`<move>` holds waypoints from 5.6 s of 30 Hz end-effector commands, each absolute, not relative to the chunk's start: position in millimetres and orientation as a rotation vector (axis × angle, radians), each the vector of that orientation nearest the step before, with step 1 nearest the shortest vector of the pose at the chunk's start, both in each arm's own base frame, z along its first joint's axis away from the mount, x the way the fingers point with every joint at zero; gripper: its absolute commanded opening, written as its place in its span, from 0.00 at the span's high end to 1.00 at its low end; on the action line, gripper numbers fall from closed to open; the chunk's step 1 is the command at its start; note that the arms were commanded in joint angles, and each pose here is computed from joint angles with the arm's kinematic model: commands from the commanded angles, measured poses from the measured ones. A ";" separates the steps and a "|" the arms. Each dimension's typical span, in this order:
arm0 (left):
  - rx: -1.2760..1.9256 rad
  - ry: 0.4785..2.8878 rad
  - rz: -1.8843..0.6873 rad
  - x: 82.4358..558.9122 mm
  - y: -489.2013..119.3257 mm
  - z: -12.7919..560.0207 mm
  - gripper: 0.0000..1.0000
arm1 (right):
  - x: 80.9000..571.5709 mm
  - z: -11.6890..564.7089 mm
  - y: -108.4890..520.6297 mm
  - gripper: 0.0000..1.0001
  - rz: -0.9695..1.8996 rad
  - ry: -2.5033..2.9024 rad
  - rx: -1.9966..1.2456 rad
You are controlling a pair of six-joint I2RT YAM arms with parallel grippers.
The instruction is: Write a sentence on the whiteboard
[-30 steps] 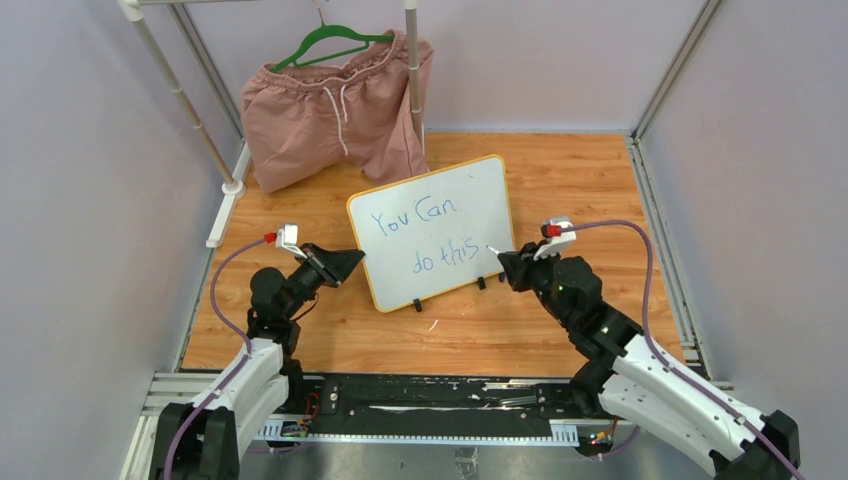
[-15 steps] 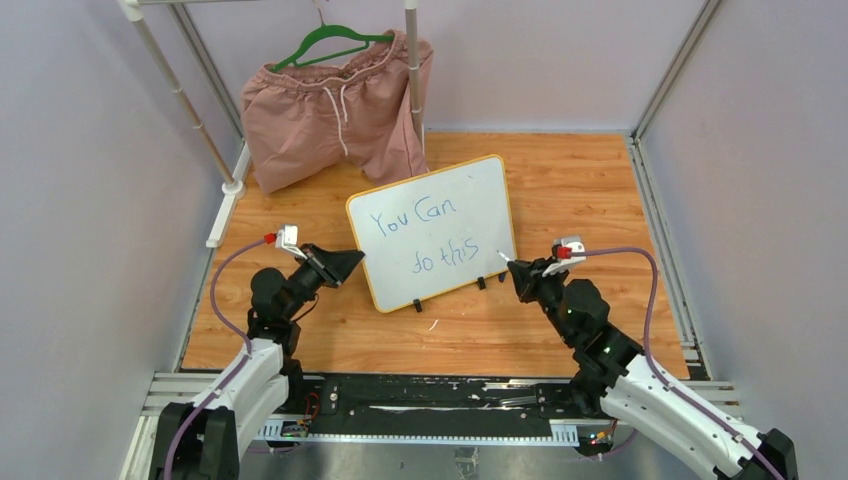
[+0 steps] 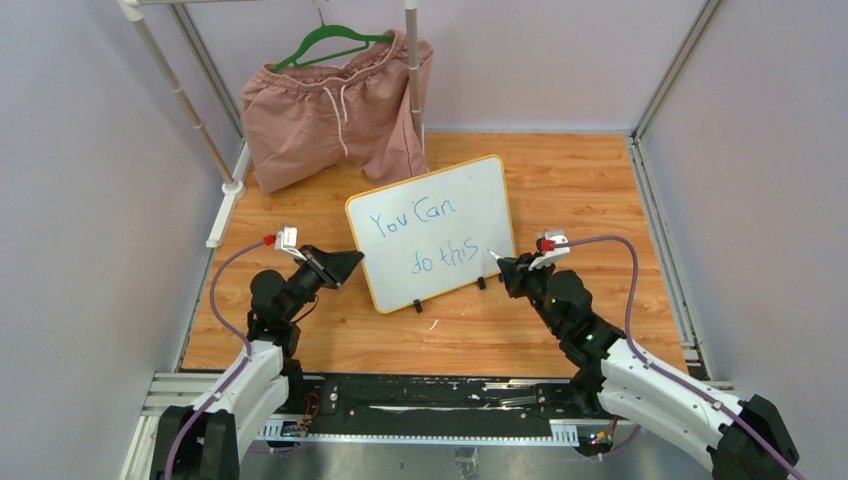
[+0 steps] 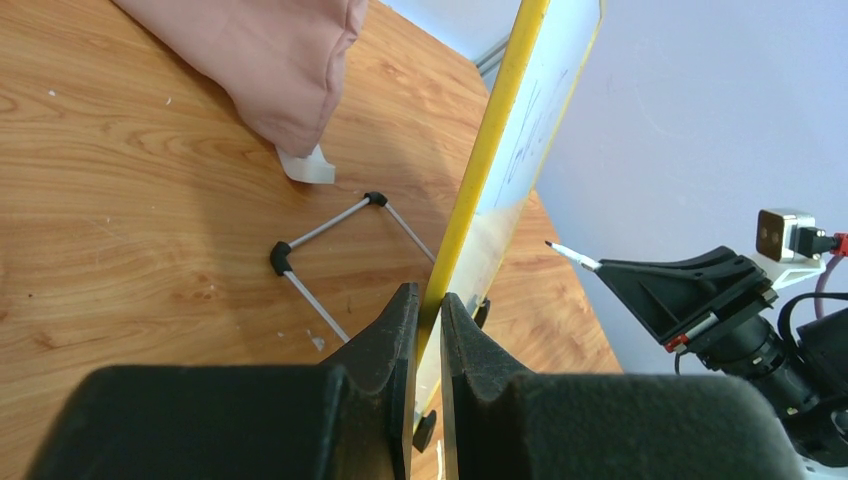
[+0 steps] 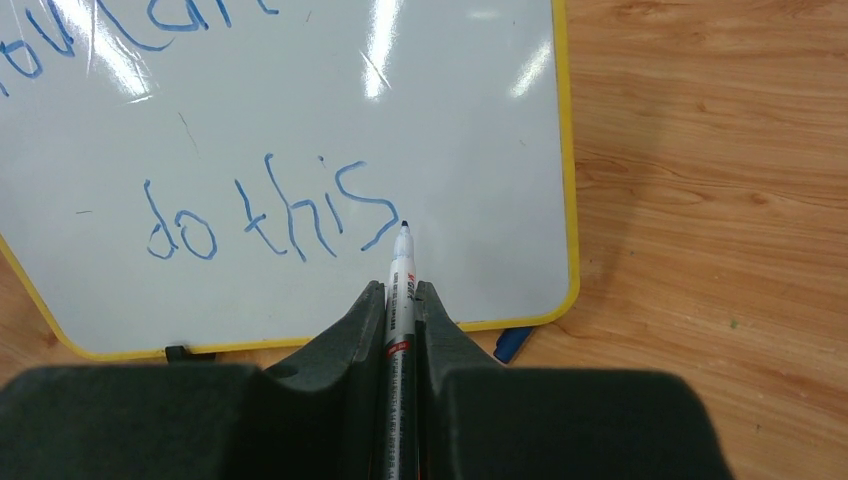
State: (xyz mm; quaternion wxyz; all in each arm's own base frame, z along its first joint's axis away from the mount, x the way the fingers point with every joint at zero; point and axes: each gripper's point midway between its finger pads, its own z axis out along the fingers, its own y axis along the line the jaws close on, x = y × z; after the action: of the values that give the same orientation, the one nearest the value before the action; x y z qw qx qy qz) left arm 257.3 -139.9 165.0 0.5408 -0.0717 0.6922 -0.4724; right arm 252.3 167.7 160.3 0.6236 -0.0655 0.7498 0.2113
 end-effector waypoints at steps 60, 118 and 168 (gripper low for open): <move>-0.138 1.603 -1.130 254.8 -141.8 173.8 1.00 | 278.9 135.1 168.2 1.00 0.550 1.805 -0.014; -0.138 1.596 -1.129 254.6 -141.5 175.5 1.00 | 273.5 148.8 164.9 1.00 0.571 1.797 -0.014; -0.237 1.741 -0.935 257.2 -119.3 164.8 0.39 | 195.6 223.0 160.7 1.00 0.721 1.713 -0.306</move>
State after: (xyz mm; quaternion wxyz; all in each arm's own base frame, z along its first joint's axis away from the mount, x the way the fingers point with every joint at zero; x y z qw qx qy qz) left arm 254.7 -126.3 171.1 0.5552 -0.0865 0.7087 -0.4266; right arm 196.9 163.8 202.5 0.5708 -0.1257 0.7506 0.3083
